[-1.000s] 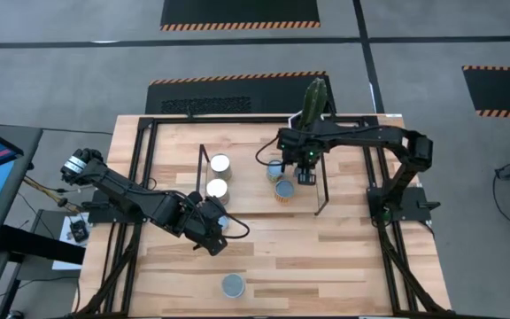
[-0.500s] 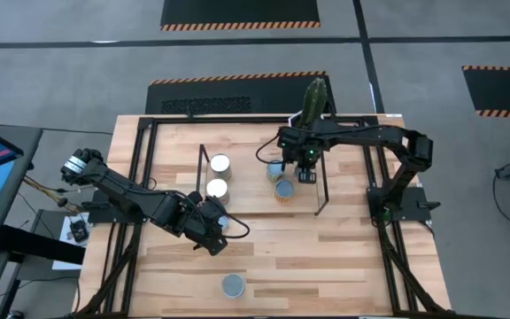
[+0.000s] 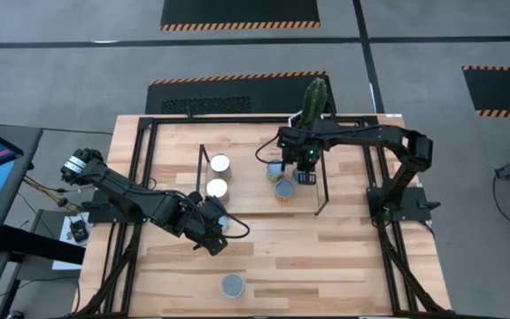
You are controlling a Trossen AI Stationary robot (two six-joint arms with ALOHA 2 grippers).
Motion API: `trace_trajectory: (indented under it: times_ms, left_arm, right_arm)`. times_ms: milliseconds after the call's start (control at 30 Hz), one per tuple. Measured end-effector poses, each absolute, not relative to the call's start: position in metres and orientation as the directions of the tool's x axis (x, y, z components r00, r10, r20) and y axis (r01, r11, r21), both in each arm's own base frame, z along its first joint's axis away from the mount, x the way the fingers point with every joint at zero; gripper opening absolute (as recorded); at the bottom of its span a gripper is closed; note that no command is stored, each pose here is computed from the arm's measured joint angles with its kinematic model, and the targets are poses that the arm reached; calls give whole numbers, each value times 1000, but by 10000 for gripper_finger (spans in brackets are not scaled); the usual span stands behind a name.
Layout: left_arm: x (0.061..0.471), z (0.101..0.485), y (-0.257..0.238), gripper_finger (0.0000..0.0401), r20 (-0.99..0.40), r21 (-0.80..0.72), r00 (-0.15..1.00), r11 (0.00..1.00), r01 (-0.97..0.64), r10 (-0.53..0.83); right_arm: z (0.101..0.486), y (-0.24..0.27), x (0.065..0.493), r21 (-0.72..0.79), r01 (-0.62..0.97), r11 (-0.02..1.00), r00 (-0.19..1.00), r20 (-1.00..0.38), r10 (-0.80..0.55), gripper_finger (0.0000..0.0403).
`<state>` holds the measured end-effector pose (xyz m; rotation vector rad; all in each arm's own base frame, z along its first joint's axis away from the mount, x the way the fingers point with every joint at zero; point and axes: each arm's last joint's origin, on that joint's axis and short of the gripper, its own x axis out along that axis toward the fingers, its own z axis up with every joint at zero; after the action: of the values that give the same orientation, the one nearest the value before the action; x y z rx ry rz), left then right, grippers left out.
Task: Pick and place cans onto a shelf
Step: Put the small mushroom can on the shelf aligned with the other small canned salmon
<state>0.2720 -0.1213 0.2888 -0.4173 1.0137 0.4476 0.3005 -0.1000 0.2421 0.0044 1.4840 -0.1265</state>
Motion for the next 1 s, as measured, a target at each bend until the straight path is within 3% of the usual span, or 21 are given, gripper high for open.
trace_trajectory:
  times_ms: [133, 400, 600, 833, 1000]
  left_arm:
    - [273, 290, -122, 87, -870, -130, 468, 842, -523, 157]
    - [278, 294, -130, 87, -861, -213, 499, 823, -527, 97]
    - [276, 264, -151, 103, -934, -174, 357, 832, -527, 30]
    - [265, 245, -186, 131, -926, -46, 355, 895, -443, 128]
    - [254, 221, -206, 146, -865, 185, 374, 906, -382, 334]
  right_arm:
    - [265, -102, 307, -87, 114, 990, 137, -985, -102, 99]
    - [357, -75, 301, -66, 211, 975, 184, -977, -106, 98]
    - [400, -38, 270, -82, 210, 974, 259, -956, -137, 98]
    - [441, -4, 215, -17, 309, 951, 440, -884, -158, 98]
    - [460, 13, 178, 45, 368, 929, 547, -818, -177, 97]
